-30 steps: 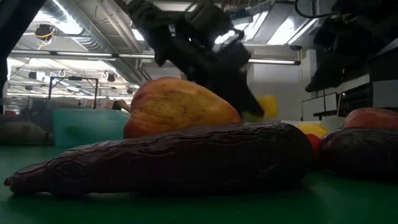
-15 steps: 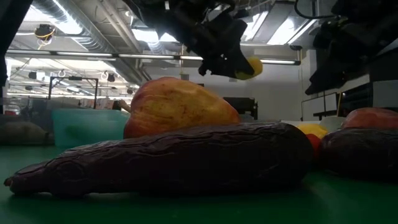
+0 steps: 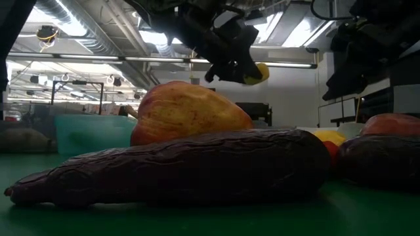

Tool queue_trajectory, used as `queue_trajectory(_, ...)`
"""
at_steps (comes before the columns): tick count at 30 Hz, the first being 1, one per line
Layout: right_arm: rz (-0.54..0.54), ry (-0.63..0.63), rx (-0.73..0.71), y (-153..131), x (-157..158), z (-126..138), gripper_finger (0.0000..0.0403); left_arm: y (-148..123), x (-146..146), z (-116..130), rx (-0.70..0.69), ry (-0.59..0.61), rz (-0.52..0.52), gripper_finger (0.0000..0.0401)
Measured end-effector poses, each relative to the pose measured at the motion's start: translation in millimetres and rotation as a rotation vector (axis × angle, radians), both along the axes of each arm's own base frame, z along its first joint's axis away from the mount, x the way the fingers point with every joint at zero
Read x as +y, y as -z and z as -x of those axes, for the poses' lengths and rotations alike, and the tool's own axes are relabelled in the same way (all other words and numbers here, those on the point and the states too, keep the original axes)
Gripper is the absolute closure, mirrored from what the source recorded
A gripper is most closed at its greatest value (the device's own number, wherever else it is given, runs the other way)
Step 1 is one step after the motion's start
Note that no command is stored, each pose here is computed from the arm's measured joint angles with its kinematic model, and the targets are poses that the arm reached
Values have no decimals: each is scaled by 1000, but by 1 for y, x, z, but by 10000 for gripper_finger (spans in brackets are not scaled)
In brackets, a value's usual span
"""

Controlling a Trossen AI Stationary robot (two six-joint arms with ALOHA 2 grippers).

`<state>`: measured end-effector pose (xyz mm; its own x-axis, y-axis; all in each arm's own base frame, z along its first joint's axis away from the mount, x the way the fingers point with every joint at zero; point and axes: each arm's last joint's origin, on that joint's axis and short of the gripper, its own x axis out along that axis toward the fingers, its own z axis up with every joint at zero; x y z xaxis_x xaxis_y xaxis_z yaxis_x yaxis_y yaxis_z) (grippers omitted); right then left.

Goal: Sort produce into baskets
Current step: Put the yellow lemon into the right black bin

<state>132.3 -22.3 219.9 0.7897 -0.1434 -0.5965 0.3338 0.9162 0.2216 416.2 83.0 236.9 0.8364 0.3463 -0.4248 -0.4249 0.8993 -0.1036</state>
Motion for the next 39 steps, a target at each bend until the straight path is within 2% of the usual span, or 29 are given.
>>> queue_trajectory(9,0,4,0,0,0,0,84,-17,6,-5,-50,-3,-35,238)
queue_trajectory(15,19,29,3,0,-1,0,84,-41,27,-7,-107,-56,-84,238)
queue_trajectory(20,22,34,4,0,-1,0,84,-47,46,-3,-124,-103,-86,238)
queue_trajectory(23,19,37,3,0,-1,0,84,-43,56,-2,-123,-136,-62,238)
queue_trajectory(33,16,54,-8,-1,-2,0,84,0,83,-8,-27,-203,0,238)
queue_trajectory(39,27,70,-6,-1,-2,0,84,0,98,-17,26,-230,23,238)
